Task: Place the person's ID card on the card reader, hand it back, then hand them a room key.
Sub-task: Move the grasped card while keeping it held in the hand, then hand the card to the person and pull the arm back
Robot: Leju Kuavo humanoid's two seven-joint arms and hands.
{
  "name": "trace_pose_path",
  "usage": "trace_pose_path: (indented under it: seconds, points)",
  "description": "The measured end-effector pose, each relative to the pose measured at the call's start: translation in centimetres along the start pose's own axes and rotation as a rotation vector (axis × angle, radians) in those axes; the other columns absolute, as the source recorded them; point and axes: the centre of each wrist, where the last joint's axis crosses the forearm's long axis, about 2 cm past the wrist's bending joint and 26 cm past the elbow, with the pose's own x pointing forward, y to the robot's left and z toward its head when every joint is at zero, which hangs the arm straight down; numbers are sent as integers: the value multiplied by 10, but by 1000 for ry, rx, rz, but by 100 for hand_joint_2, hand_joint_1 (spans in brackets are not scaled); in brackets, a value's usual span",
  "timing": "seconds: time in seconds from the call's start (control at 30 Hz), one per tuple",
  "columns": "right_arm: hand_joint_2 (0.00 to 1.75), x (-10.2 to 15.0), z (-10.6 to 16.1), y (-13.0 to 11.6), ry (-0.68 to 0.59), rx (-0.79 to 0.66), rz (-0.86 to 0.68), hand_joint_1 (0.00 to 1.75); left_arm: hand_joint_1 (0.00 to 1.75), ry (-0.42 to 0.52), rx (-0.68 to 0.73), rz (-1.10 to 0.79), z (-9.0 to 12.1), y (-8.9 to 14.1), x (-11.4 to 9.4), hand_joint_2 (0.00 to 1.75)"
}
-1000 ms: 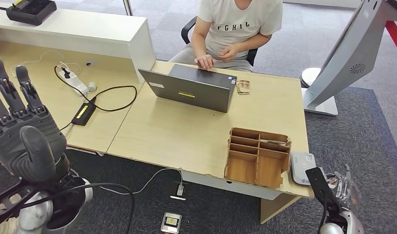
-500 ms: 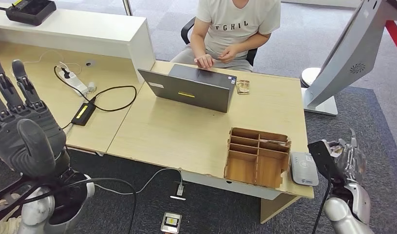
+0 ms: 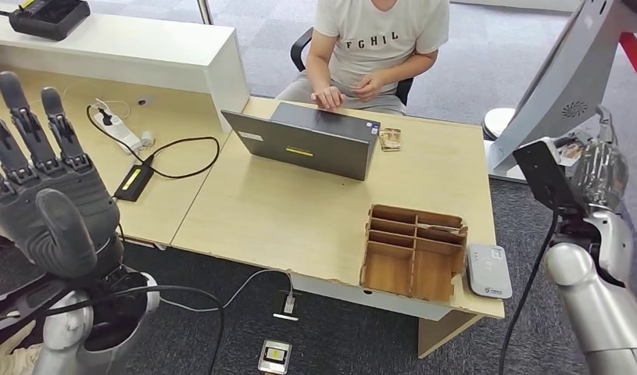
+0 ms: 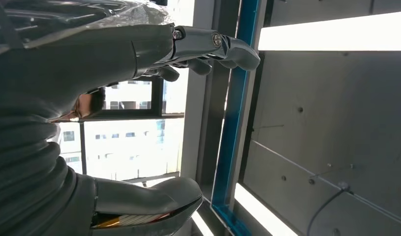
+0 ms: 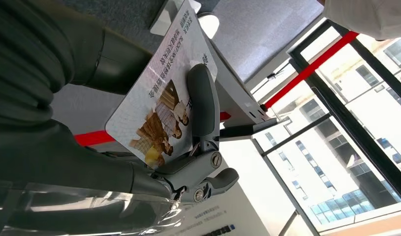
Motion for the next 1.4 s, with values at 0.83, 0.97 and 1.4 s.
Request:
trace_pose_path:
  seconds: [0.83, 0.97, 1.4]
  points:
    - [175, 94, -62, 12, -168, 153, 125, 175, 0, -14, 27, -4, -11, -10, -22, 175]
    - [175, 96, -63, 14, -172, 162, 138, 175, 0, -10, 30, 2, -11, -11, -22, 175]
    - [175, 96, -64, 16, -163, 186, 170, 175, 0, -8, 29, 18, -12, -14, -23, 175]
